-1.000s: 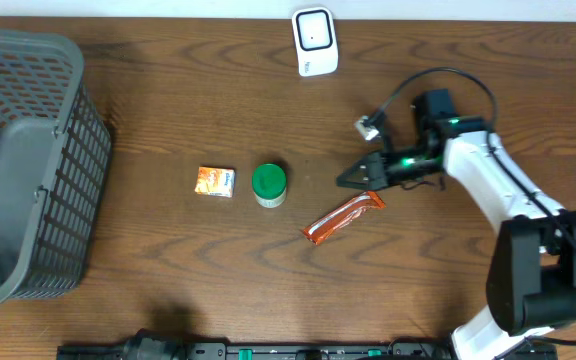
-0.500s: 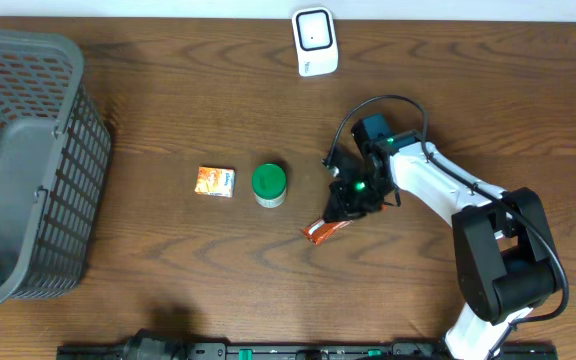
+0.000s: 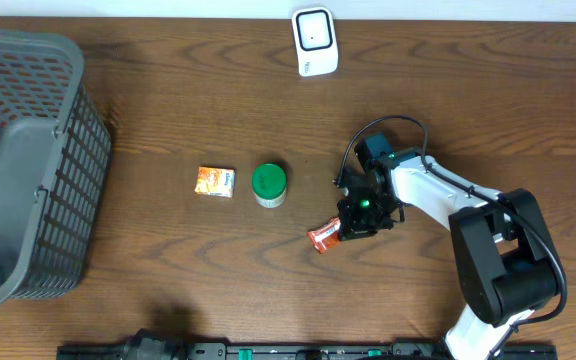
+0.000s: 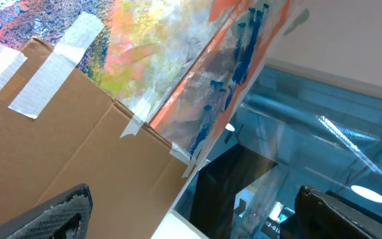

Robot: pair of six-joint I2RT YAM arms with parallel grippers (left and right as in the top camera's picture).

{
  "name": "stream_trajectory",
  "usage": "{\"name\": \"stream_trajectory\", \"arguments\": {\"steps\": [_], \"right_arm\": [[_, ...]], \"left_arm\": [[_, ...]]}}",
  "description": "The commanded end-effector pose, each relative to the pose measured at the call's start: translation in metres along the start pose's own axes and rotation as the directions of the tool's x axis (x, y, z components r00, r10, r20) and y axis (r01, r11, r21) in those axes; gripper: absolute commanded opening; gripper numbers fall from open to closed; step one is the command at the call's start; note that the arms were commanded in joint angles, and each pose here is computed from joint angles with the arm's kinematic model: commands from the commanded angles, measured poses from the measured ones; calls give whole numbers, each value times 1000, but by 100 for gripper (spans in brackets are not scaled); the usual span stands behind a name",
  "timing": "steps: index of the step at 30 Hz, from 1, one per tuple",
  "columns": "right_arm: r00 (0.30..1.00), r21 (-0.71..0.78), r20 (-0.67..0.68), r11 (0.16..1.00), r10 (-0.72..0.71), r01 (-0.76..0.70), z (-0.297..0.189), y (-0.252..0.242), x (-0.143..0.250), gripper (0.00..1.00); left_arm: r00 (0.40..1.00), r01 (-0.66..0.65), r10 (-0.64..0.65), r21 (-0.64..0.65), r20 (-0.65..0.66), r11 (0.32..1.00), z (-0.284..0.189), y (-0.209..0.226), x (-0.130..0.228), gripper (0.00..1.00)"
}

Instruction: Scan the item barcode

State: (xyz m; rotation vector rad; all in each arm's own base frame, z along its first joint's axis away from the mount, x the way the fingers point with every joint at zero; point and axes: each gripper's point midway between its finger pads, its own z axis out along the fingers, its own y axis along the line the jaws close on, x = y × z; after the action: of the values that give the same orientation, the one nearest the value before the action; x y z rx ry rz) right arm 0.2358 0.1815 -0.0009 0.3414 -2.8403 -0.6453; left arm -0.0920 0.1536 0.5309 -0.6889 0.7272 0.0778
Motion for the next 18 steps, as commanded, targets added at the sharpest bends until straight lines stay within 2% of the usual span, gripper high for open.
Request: {"name": "stream_trajectory", "arguments": {"steps": [1,6,9,18], "right_arm": [[994,42,103,998,-47,42,-33,11,-18,1],[972,37,214,995,-98,92,-69,31,-25,1],[972,41,218,996,-86,79,-69,30,-25,1],[994,55,95,997,-53,48,-4,17,-25,1]], "left_arm": [[1000,-10,10,-7,7,1000,-2,3,-2,98],[1000,-10,10,-7,7,1000,-2,3,-2,98],[1000,-10,10,-7,7,1000,-2,3,-2,98],[1000,-10,10,-7,7,1000,-2,3,-2,98]]}}
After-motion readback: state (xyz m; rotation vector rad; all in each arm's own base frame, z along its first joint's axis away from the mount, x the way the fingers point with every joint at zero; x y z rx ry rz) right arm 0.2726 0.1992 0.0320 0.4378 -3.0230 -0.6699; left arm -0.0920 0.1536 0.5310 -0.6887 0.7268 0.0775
